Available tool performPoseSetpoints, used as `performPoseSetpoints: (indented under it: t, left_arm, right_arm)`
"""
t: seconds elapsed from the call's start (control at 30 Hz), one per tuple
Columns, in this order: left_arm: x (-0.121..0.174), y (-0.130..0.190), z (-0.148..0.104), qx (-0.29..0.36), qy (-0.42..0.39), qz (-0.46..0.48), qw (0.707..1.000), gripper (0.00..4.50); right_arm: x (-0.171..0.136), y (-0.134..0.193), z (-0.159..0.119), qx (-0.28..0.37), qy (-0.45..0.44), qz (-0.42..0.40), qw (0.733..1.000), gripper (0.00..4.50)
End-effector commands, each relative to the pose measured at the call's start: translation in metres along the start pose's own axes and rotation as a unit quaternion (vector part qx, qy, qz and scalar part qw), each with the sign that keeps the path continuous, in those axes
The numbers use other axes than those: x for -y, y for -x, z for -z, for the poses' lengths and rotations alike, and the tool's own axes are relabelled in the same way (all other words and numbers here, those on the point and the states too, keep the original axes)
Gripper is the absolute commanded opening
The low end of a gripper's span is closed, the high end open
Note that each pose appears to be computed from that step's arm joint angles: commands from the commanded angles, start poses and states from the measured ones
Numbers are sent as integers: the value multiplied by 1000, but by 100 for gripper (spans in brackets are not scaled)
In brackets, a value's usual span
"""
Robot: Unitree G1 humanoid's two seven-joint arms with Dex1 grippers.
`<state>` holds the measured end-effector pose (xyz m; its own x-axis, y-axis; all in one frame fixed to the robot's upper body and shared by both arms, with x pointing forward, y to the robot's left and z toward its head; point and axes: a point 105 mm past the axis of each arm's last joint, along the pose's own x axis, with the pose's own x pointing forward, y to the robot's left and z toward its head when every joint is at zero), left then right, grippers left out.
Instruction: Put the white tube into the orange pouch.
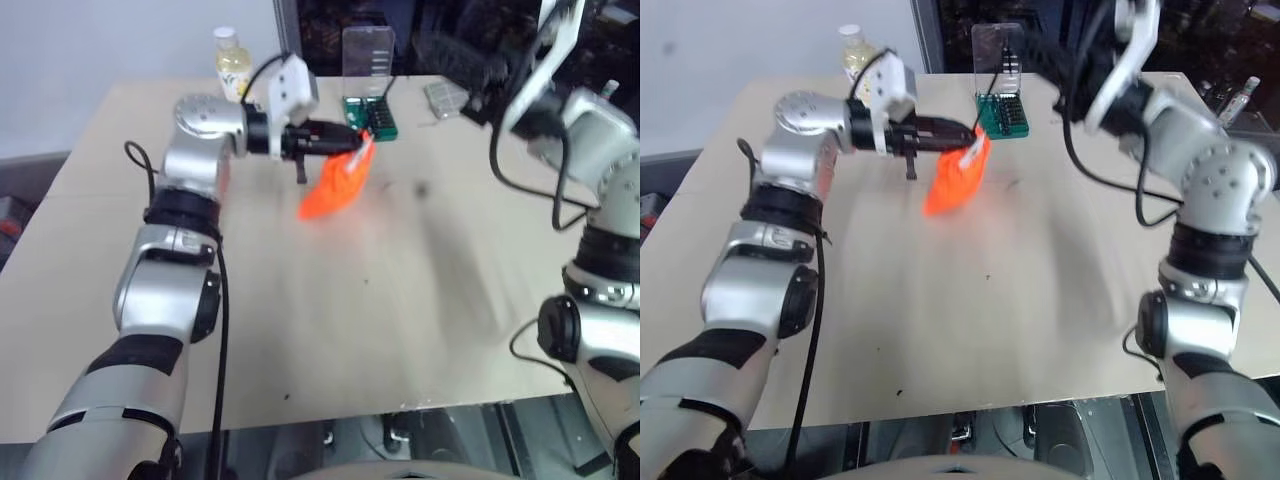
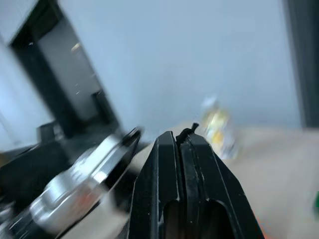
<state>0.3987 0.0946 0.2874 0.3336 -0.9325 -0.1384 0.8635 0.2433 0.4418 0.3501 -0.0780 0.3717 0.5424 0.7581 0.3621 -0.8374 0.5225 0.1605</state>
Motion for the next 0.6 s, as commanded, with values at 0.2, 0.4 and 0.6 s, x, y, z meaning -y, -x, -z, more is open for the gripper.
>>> performPoseSetpoints:
  t: [0.2,0.4,0.6]
  left_arm:
    - [-29,5,-43,163,205,-80,962,24]
    - [-23,7,-64,212,237,-46,947,24]
    - [-6,-7,-46,161,224,-34,961,24]
  right_arm:
    - [-9,-23,-48,60,136,12,989,0]
    - [-11,-28,-38,38,155,4,987,0]
    - [-10,-33,-42,47,159,9,986,0]
